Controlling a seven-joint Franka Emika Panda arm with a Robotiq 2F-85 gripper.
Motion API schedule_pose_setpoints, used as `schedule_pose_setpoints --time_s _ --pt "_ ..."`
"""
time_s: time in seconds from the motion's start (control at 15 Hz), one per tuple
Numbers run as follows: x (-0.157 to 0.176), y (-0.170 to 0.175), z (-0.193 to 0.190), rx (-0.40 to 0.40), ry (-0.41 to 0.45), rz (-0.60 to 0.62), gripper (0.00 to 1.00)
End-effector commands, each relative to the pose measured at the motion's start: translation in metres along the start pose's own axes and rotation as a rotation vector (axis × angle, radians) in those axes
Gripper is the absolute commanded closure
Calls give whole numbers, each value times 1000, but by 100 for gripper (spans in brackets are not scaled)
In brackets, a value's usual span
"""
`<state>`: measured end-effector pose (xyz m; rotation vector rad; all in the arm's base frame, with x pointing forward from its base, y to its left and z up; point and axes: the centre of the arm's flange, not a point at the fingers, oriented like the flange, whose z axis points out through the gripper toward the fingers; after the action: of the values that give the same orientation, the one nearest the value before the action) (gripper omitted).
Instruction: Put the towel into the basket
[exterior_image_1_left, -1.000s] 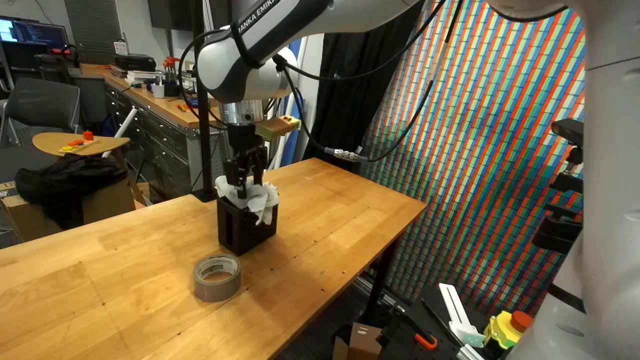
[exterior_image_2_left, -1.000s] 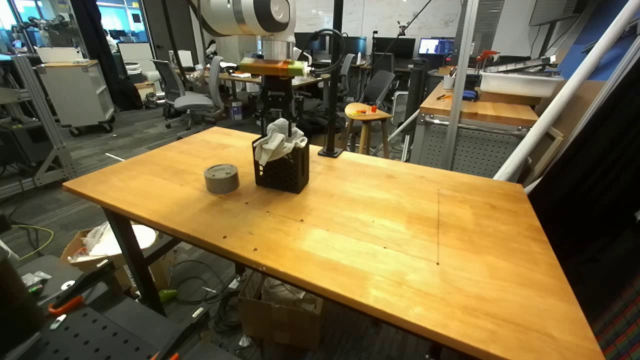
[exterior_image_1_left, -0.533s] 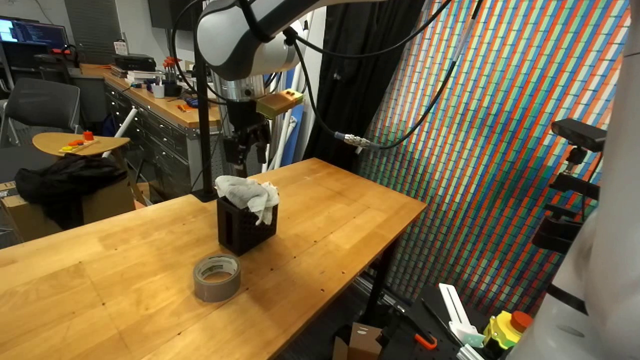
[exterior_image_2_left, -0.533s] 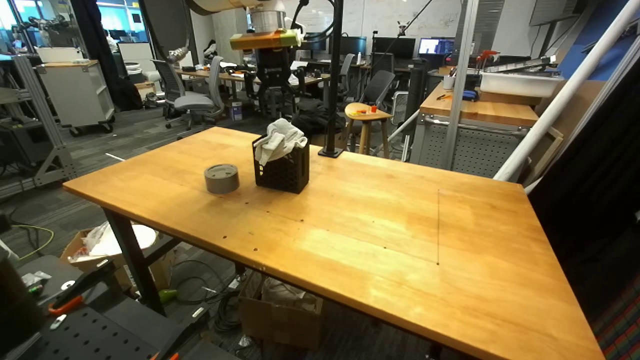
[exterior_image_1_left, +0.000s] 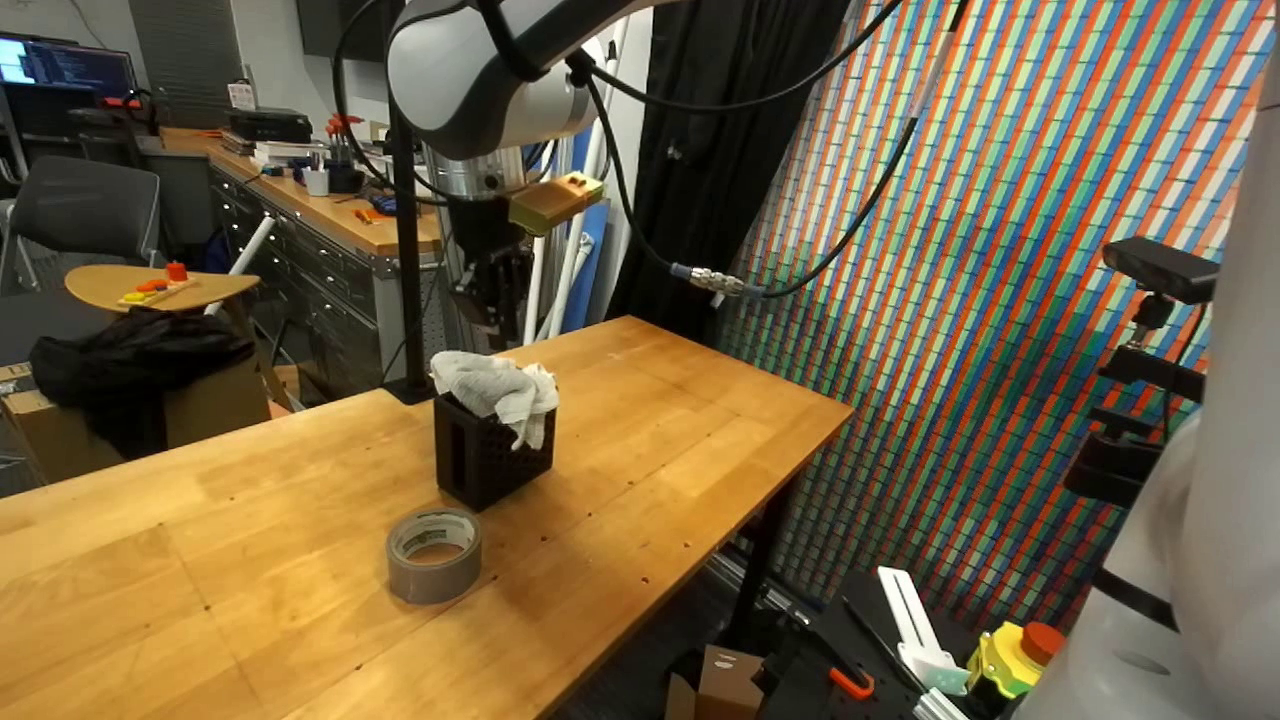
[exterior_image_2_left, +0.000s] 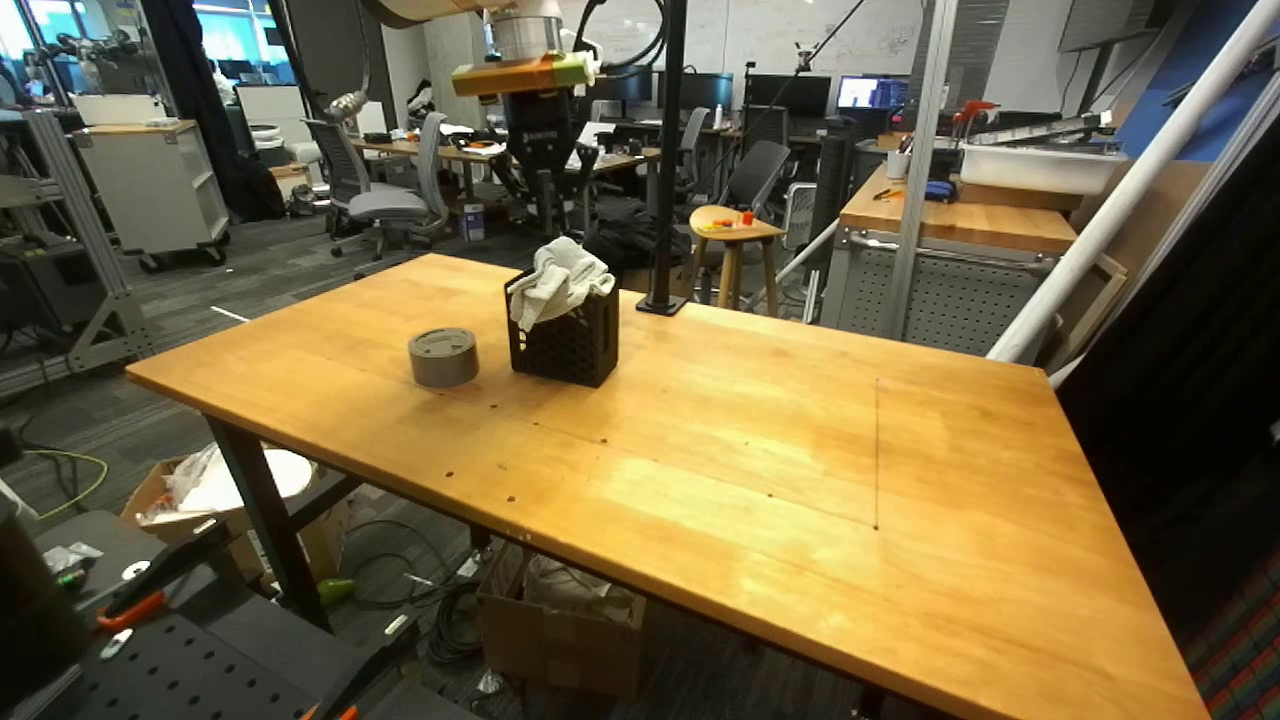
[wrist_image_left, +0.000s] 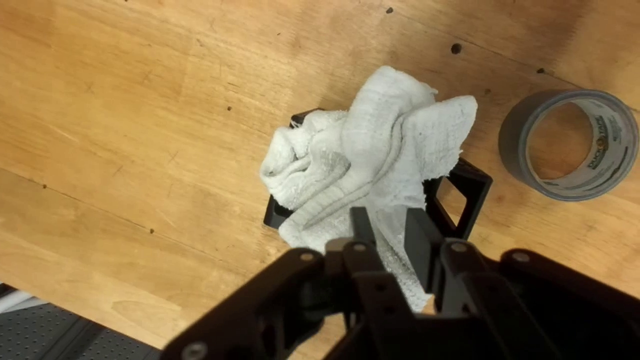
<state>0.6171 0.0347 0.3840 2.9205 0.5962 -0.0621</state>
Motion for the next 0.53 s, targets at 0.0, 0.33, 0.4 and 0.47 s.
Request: schedule_pose_setpoints --time_s 0.0,0.33,0.4,0.47 --pt "-2 -4 8 -2 10 -1 100" --pt "3 -3 35 32 23 -8 100" --pt "4 -3 40 37 27 -8 100" --pt "7 -1 45 44 32 -7 100"
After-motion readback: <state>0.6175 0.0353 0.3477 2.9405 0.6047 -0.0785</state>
